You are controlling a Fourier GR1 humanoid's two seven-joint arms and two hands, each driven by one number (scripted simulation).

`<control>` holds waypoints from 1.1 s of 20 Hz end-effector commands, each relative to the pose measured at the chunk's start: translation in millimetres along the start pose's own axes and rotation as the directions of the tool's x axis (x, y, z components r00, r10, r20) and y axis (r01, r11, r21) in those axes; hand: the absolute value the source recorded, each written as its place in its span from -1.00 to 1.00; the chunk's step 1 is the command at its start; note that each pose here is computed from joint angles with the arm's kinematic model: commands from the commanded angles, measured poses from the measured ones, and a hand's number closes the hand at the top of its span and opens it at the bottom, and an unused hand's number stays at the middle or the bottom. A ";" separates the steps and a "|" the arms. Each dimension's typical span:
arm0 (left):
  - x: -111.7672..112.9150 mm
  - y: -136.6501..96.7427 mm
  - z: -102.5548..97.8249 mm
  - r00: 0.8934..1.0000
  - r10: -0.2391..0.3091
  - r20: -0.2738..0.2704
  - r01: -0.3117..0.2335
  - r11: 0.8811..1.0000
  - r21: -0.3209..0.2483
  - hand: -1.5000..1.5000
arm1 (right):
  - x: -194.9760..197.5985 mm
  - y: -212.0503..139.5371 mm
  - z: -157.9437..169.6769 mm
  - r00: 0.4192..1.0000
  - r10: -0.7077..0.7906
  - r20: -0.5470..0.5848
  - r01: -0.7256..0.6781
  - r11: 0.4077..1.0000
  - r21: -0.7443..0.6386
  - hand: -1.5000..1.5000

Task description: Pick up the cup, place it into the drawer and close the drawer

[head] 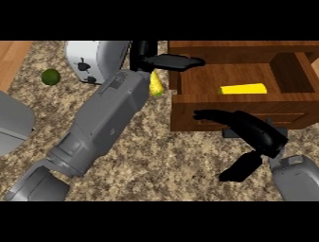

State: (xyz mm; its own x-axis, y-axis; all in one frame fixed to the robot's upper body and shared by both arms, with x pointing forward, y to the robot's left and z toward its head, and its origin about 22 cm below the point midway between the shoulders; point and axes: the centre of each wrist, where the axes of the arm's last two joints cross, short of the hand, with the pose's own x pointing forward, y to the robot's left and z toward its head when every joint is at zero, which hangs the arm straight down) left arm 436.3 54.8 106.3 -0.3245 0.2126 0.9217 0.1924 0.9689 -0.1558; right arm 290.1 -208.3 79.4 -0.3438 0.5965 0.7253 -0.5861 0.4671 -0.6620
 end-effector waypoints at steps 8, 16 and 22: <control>-15.9 45.0 26.1 0.997 0.068 0.025 -0.068 0.997 0.027 -1.00 | -94.4 30.7 -51.5 0.979 0.100 -0.177 -0.088 0.993 0.073 1.00; -4.9 82.5 28.8 0.995 0.096 0.025 -0.096 0.995 0.005 -1.00 | -102.7 -52.1 -66.8 0.991 0.033 -0.132 -0.055 0.984 -0.169 1.00; -8.1 89.2 38.6 0.995 0.101 -0.002 -0.101 0.995 -0.016 -1.00 | -104.3 -104.7 -54.1 0.990 0.012 -0.138 -0.058 0.939 -0.338 1.00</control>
State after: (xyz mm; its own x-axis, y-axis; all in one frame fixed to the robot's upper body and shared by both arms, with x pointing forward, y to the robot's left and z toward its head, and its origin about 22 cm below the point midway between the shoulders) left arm 424.9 139.0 76.2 -0.3174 0.2974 0.9005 0.2260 0.9459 -0.2327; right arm 407.3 -254.9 25.8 -0.2536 0.6625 0.7048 -0.4224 0.5796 -0.6969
